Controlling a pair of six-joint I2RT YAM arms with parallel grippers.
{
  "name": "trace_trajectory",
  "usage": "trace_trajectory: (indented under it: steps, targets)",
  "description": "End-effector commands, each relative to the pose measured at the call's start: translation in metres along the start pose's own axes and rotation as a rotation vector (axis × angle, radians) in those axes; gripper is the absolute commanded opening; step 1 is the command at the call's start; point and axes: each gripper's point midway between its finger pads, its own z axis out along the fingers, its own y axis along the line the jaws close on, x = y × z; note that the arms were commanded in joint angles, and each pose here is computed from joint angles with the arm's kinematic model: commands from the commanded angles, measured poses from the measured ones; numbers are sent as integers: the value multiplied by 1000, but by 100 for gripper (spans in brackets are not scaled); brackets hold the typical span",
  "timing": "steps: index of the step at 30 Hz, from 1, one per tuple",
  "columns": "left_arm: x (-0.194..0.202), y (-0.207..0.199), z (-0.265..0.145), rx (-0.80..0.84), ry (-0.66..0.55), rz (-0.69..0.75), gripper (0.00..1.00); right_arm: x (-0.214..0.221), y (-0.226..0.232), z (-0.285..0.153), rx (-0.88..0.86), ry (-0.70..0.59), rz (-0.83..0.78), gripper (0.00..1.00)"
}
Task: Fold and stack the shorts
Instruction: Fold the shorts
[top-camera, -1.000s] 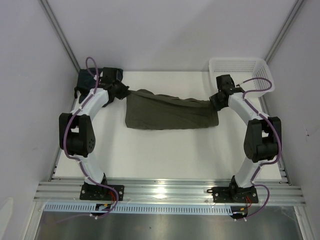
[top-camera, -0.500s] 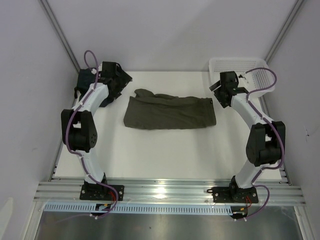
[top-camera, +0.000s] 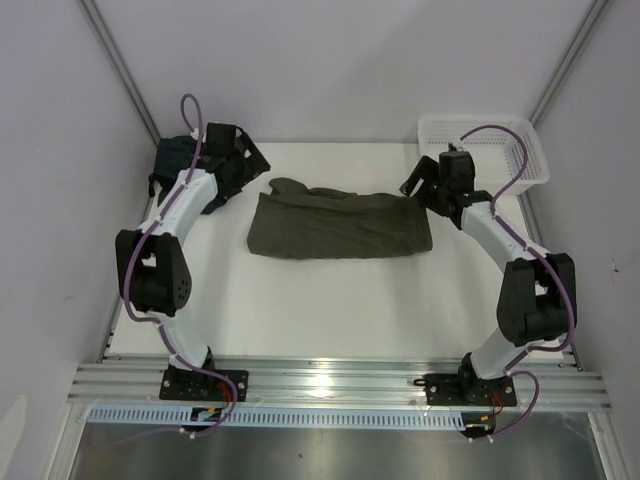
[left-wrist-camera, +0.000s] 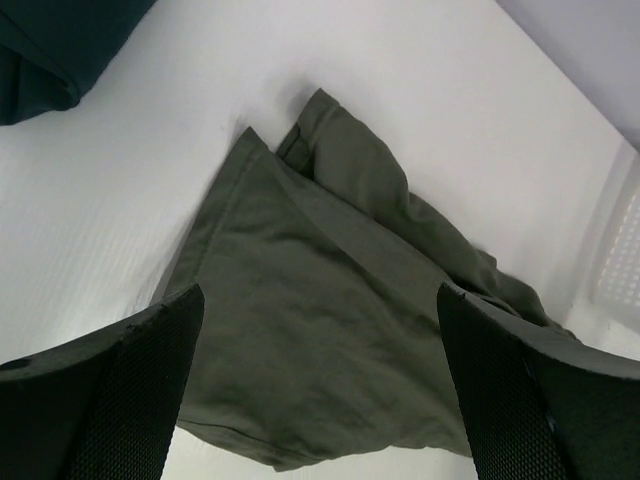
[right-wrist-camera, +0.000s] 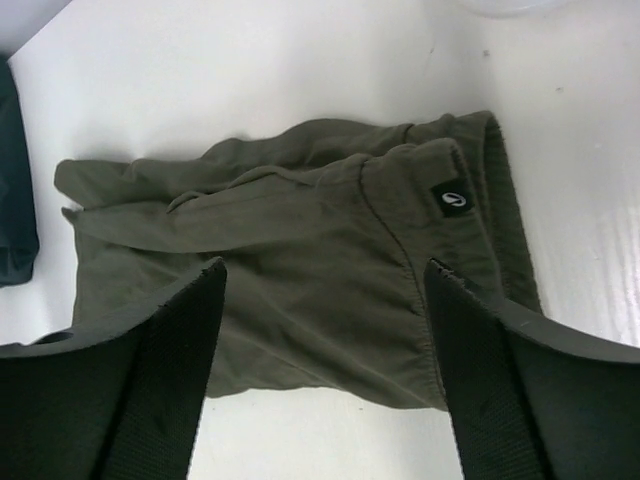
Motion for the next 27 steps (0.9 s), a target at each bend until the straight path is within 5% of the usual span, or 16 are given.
trace_trajectory:
  steps: [1,14,27]
  targets:
    - [5,-8,5,21,51,23,99,-17,25,-2,-73,-33,-28,80]
    - [-9,-31,83,-16,87,126,99,-5,25,40,-14,22,-82,76]
    - [23,-35,132,80,206,-66,92,12,9,50,20,23,-67,68]
